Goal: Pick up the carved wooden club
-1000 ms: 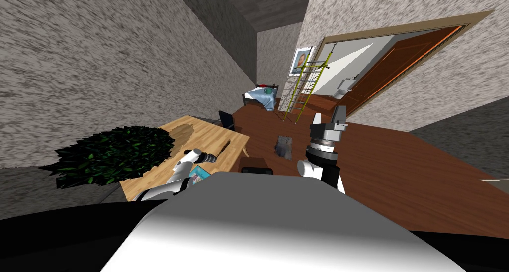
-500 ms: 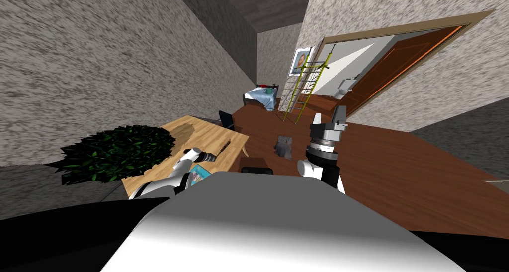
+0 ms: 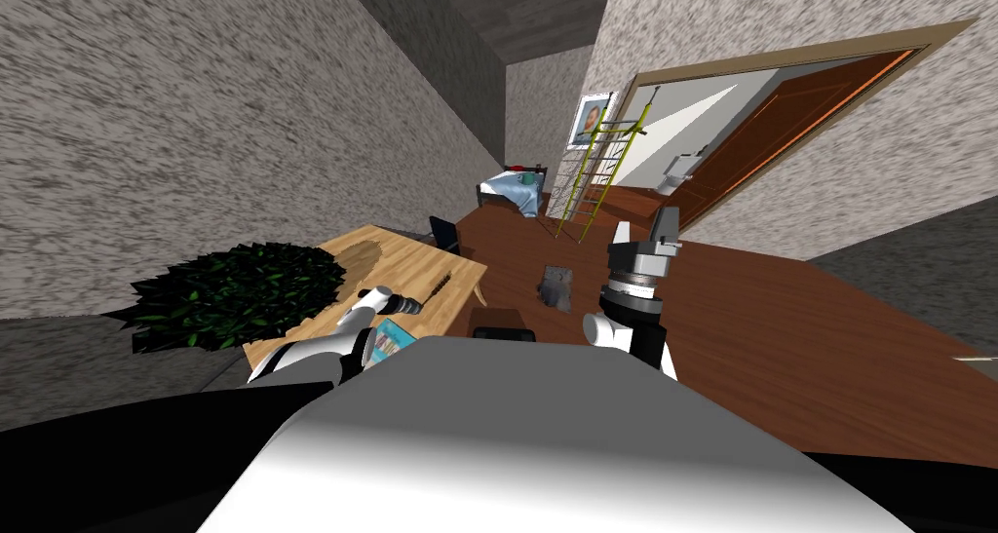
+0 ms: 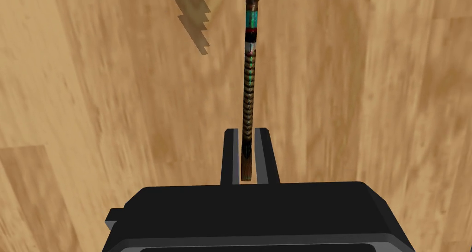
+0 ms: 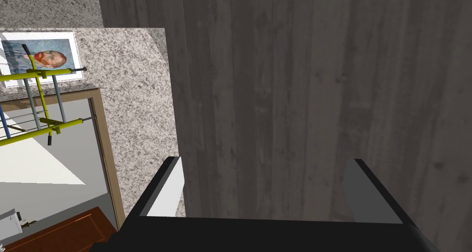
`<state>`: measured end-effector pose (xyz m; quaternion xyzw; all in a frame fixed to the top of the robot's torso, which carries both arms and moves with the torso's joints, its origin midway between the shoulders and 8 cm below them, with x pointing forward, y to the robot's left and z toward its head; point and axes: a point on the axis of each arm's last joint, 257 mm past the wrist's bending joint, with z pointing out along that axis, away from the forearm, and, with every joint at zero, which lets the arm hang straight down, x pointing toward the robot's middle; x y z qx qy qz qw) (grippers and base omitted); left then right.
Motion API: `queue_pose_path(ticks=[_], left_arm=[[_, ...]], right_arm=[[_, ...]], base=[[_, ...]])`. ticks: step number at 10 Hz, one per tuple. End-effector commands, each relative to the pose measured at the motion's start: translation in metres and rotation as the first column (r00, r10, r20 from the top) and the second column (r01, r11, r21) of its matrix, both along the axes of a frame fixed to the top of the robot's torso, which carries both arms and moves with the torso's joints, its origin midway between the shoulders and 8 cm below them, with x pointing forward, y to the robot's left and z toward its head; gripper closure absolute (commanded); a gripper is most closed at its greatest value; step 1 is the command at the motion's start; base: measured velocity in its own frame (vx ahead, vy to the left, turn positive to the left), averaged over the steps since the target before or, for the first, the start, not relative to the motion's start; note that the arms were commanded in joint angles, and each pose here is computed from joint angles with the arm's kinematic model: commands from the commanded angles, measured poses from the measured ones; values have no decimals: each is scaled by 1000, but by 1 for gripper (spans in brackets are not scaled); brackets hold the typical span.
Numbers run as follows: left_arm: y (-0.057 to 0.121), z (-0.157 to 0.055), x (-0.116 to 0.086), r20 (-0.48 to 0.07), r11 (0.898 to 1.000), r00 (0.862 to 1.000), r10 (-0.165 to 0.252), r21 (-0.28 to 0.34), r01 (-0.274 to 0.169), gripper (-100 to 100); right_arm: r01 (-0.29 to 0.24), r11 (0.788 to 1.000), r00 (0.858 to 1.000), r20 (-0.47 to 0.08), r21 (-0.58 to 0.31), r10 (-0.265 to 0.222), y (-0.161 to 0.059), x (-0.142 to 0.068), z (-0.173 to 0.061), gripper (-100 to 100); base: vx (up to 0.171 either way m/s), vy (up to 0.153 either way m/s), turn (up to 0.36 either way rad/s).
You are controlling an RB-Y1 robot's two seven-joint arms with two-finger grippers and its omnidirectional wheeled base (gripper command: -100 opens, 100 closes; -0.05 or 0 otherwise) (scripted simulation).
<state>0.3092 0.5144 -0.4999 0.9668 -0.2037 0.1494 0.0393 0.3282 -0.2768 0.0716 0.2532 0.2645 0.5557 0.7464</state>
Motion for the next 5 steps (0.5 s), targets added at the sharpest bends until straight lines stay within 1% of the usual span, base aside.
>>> queue_pose_path(ticks=[1,2,3,4,5], left_arm=[[10,13,18,29,1000,999,-16,22,16,100],[10,11,16,22,1000,1000,-11,18,11,100],[9,3,3,-6,1000,1000,8,5,-8,100],[9,2,1,-8,1000,1000,10,4,-9,100],[19,15,16,15,1000,1000,1,23,-1,100]], right_arm=[[0,1000,1000,0,0,0,0,0,0,0],[0,1000,1000,0,0,0,0,0,0,0],[0,1000,1000,0,0,0,0,0,0,0],[0,1000,1000,0,0,0,0,0,0,0],[0,1000,1000,0,0,0,0,0,0,0]], base=[[-15,-18,44],[-21,-24,13],[-6,-12,-11],[0,0,0],[-18,-17,44]])
